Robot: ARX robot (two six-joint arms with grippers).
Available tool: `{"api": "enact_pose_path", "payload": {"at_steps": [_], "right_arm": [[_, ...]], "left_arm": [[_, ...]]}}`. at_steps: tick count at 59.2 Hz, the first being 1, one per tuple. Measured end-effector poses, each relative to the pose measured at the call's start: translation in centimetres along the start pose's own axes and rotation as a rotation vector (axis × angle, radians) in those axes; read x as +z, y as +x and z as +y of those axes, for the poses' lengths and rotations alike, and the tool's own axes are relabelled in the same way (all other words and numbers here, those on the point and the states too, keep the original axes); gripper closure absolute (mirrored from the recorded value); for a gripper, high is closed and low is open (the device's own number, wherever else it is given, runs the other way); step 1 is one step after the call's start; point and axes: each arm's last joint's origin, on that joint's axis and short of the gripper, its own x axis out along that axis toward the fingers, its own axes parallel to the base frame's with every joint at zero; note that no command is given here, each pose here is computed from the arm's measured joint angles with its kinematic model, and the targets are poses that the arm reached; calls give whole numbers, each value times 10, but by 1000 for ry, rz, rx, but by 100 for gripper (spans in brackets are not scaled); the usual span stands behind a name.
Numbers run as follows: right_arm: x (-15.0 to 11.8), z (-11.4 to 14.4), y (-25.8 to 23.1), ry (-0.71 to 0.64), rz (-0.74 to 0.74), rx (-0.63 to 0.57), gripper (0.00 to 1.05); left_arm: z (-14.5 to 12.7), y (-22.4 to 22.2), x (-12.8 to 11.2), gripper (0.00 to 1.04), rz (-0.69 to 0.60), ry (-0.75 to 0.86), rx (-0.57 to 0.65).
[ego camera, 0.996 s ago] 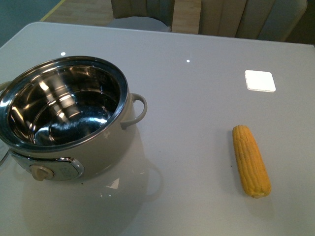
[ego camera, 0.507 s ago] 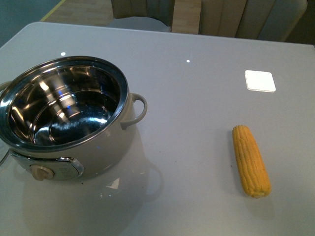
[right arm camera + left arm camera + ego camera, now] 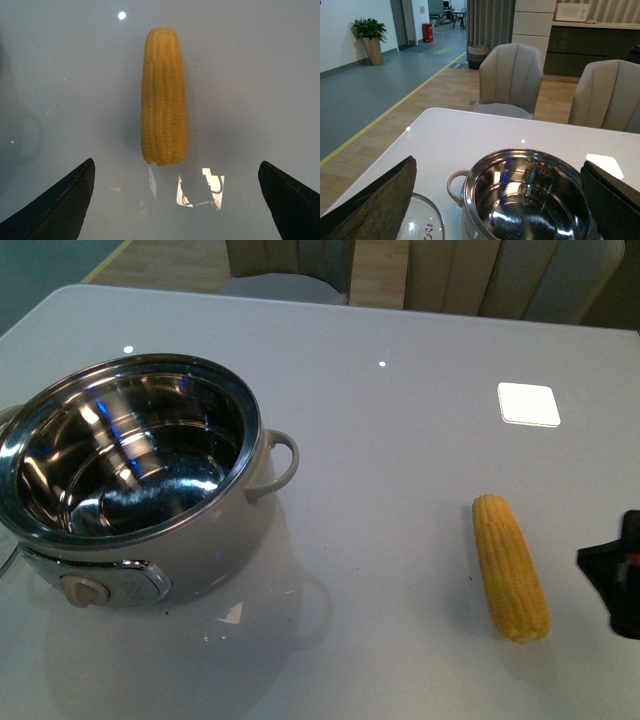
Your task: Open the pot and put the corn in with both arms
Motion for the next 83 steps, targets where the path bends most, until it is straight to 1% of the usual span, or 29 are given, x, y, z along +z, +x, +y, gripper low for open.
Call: {"api": "enact_pose_path", "payload": {"at_steps": [8,14,21,44,50,61,67,76,83], "right_arm": [[0,5,26,-61,56,-12,9],[-5,6,52,-93,134,-23,9],[-6,8,75,-88,198,-6,9],[-7,8,120,-79,263,-22,9],[-8,8,127,-79,274,-29,20],[-10,9,129,-82,283,-27,50],[-11,10,128,-84,286,-22,62],[-11,10,120,-66,305,1,74],[-4,11,105,-26,287,51,78]], "left_arm": [[0,0,0,7,0,0,0],[0,0,0,7,0,0,0],[0,0,0,7,0,0,0],[0,0,0,7,0,0,0],[0,0,0,7,0,0,0],[0,0,0,7,0,0,0],[0,0,0,7,0,0,0],[0,0,0,7,0,0,0],[0,0,0,7,0,0,0]]}}
